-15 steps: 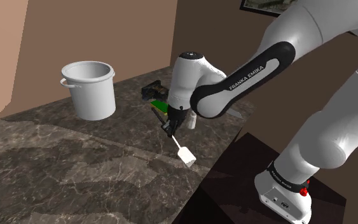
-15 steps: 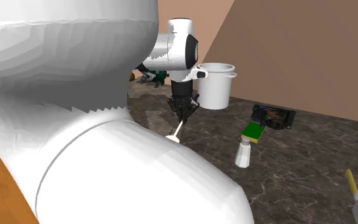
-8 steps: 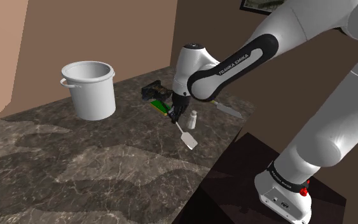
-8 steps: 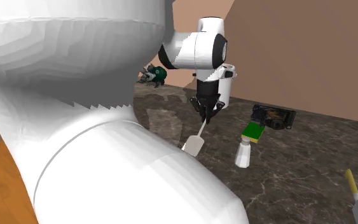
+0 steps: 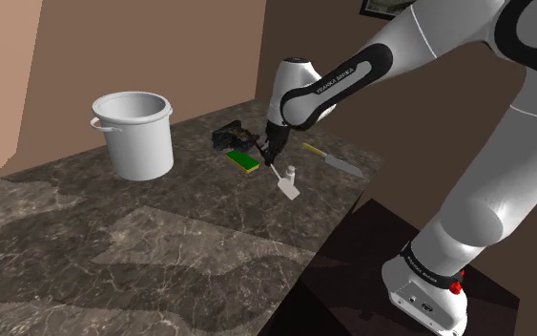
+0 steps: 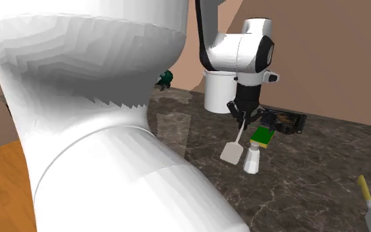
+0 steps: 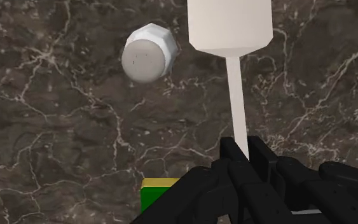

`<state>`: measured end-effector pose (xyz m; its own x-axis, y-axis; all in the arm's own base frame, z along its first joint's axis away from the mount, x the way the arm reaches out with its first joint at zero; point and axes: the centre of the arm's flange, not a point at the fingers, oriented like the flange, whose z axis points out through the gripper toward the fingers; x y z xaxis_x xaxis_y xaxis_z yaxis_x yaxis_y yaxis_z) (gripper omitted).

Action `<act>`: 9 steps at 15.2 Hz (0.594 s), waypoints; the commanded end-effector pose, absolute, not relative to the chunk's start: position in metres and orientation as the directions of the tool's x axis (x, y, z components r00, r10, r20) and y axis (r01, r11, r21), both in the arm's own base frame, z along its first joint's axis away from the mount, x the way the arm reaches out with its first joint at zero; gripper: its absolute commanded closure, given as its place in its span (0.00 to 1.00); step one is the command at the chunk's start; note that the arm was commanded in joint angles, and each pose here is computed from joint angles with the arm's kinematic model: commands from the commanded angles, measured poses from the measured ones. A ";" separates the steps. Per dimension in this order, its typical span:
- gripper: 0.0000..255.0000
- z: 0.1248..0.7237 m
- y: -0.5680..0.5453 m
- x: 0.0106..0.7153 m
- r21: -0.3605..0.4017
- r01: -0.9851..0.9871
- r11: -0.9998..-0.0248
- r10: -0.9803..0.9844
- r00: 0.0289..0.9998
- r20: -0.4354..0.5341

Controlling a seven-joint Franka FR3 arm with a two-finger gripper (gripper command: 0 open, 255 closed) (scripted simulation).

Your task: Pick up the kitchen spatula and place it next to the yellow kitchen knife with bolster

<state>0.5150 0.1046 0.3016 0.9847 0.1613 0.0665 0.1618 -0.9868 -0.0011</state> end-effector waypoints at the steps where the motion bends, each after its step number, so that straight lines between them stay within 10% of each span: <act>1: 1.00 0.302 0.085 0.535 0.000 0.164 -0.986 0.163 0.984 0.066; 9: 1.00 0.302 0.002 0.600 0.000 0.164 -0.986 0.163 0.984 0.066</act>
